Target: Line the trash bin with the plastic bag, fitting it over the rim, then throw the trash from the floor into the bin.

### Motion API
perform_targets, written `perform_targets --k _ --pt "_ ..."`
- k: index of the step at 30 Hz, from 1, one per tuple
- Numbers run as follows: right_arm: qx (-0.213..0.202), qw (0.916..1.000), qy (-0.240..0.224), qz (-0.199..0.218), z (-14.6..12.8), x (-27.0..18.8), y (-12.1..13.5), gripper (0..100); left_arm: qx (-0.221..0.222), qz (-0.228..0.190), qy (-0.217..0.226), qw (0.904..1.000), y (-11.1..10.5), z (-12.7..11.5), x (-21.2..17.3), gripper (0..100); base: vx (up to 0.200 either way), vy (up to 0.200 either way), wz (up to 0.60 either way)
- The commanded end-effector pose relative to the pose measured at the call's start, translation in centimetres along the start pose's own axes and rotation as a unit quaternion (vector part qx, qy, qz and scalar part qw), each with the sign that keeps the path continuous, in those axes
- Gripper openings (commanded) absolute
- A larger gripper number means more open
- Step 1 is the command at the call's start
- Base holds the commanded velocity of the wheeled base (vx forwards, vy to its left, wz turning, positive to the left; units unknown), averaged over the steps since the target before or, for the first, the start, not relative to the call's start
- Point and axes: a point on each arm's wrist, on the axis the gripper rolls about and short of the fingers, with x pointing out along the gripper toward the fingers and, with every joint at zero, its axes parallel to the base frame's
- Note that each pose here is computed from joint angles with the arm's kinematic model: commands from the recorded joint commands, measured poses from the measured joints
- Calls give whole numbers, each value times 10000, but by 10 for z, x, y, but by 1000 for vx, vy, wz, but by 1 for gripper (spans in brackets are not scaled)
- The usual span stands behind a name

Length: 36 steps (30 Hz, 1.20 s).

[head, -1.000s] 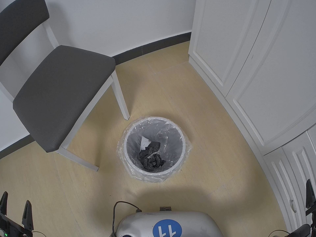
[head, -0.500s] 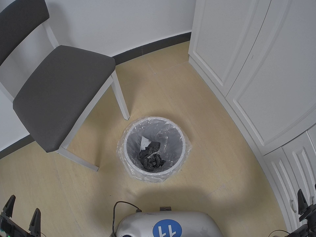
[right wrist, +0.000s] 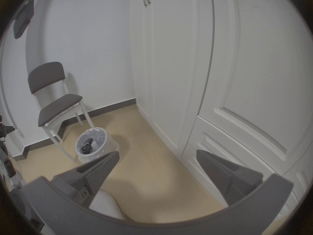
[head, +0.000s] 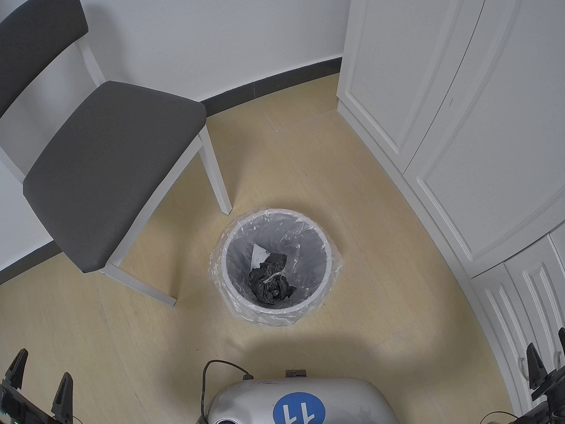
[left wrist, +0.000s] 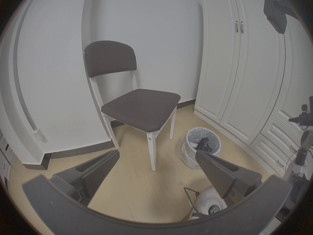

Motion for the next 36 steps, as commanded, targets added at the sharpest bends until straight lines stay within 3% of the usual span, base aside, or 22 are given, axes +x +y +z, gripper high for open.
perform_targets --k 1,5,10,11,12,18,36 --pt "-82 9995 111 269 -5 1 1 100 7 -1 14 10000 0 -5 0 100 0 0 0" --pt "-190 9994 108 263 -5 1 1 100 7 -1 14 10000 0 -5 0 100 0 0 0" --pt "100 9997 105 175 -4 1 1 100 7 -1 14 10000 0 -5 0 100 0 0 0" --pt "-28 9997 155 -208 -6 1 -1 100 30 -8 14 10000 0 -5 0 100 0 0 0" --pt "-61 9995 170 -277 -6 1 -2 100 46 -8 14 10000 0 -5 0 100 0 0 0" --pt "-132 9988 460 43 -12 1 0 100 7 -8 14 10000 0 -5 0 100 0 0 0" --pt "-95 9990 429 19 -12 1 0 100 0 -1 14 10000 0 -5 0 100 0 0 0"
